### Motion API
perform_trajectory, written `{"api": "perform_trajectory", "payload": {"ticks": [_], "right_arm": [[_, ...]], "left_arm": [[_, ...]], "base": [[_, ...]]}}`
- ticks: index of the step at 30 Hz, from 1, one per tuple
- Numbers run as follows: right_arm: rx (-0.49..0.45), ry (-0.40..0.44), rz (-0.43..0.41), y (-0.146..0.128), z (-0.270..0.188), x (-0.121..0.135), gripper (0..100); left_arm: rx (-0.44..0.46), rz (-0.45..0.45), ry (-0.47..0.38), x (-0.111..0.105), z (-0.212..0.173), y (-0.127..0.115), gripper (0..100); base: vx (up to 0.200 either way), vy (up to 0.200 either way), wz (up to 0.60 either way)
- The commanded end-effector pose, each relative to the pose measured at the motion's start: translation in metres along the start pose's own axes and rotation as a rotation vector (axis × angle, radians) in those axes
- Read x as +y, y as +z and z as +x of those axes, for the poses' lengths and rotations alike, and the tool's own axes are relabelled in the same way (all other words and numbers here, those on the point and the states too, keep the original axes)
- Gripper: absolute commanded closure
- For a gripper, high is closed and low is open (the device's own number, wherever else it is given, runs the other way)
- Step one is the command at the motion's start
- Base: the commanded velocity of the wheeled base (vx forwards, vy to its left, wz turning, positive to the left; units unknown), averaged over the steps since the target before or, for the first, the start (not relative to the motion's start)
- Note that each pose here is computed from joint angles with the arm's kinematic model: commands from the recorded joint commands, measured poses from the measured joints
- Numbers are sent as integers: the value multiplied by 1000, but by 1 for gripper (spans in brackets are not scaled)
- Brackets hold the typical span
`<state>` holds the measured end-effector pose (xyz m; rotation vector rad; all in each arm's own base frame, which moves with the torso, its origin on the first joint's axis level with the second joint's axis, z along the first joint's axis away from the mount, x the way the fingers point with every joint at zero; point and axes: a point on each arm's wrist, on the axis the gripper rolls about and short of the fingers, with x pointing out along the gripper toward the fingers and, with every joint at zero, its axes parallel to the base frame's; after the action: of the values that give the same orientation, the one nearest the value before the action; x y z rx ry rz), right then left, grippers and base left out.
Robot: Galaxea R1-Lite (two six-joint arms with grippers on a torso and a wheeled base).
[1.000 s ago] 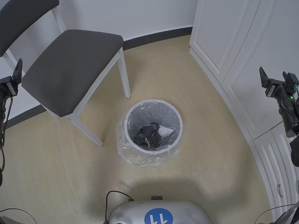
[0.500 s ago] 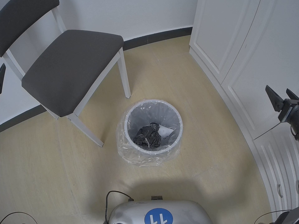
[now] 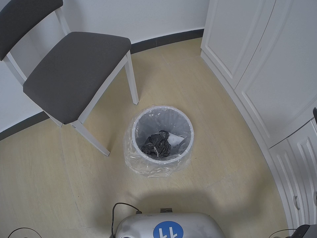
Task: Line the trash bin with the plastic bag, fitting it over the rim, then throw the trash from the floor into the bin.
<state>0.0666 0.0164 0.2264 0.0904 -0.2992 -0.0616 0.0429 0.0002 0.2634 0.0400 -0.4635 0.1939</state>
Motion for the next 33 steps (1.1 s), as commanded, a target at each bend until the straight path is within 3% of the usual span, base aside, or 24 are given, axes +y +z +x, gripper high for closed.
{"api": "perform_trajectory", "payload": {"ticks": [1,9,18,22,24,28,33], "right_arm": [[-80,-86,0,4,-42,-22,0],[-175,-215,-24,4,-90,-35,0],[-266,-261,-20,0,-128,-37,0],[-282,-247,-21,-3,-133,-35,0],[-259,-197,-40,-11,-139,-34,0],[-216,-199,-45,-17,-138,-34,0],[-226,-202,-50,-17,-138,-34,0]], "left_arm": [[-68,-32,-1,13,-31,18,0],[-122,-25,52,21,-49,33,0],[-167,1,124,28,-84,38,0],[-171,12,141,30,-98,35,0],[-168,17,149,31,-110,32,0],[-171,1,151,32,-120,27,0],[-129,-8,150,32,-129,10,0]], "base": [[0,0,0],[0,0,0],[0,0,0],[0,0,0],[0,0,0],[0,0,0],[0,0,0]]}}
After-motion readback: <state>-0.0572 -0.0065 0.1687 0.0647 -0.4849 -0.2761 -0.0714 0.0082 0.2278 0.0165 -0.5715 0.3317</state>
